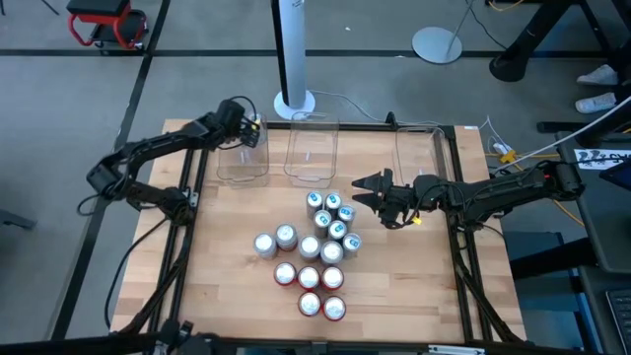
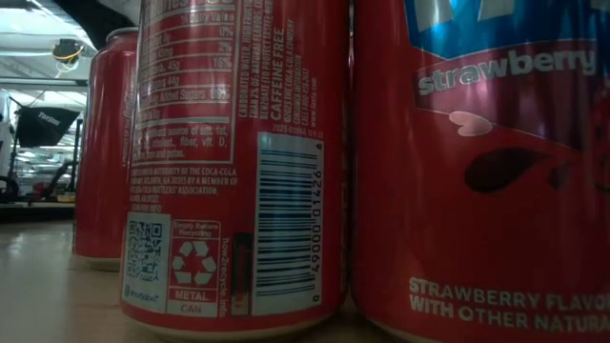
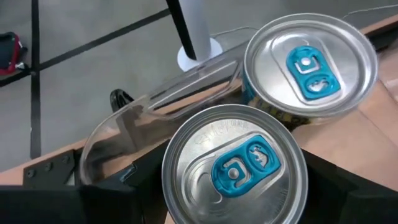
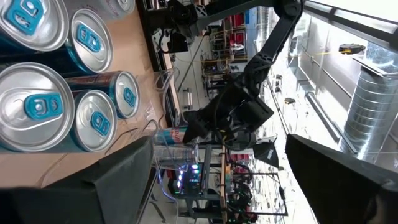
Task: Sort soda cans
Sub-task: Put the blue soda can into the left transparent bin
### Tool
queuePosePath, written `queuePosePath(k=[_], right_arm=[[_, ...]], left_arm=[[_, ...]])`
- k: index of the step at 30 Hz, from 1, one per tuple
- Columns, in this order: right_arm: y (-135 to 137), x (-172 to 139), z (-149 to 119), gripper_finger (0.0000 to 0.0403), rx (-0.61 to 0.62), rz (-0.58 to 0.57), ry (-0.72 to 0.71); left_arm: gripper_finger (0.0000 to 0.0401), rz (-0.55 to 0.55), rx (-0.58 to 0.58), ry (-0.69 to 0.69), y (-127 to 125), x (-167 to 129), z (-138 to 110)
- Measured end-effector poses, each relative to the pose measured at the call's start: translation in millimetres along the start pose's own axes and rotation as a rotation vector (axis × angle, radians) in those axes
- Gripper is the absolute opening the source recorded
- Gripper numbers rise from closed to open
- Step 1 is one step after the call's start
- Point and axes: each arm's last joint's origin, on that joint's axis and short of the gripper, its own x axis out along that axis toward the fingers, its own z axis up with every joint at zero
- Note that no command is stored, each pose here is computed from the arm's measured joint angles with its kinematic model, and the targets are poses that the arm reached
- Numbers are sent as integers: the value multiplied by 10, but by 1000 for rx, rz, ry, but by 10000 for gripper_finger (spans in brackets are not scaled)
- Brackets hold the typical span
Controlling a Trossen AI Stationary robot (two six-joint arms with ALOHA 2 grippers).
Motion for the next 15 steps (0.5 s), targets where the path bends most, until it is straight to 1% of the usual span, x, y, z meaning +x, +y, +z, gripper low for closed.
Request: queuePosePath(k=[10,15], right_arm=[[0,0,0,366,0,0,0],[0,0,0,366,0,0,0]], left_arm=[[240,-3,-21,-28,-18,53,32],[263,-3,-32,-26,-10,55,31]])
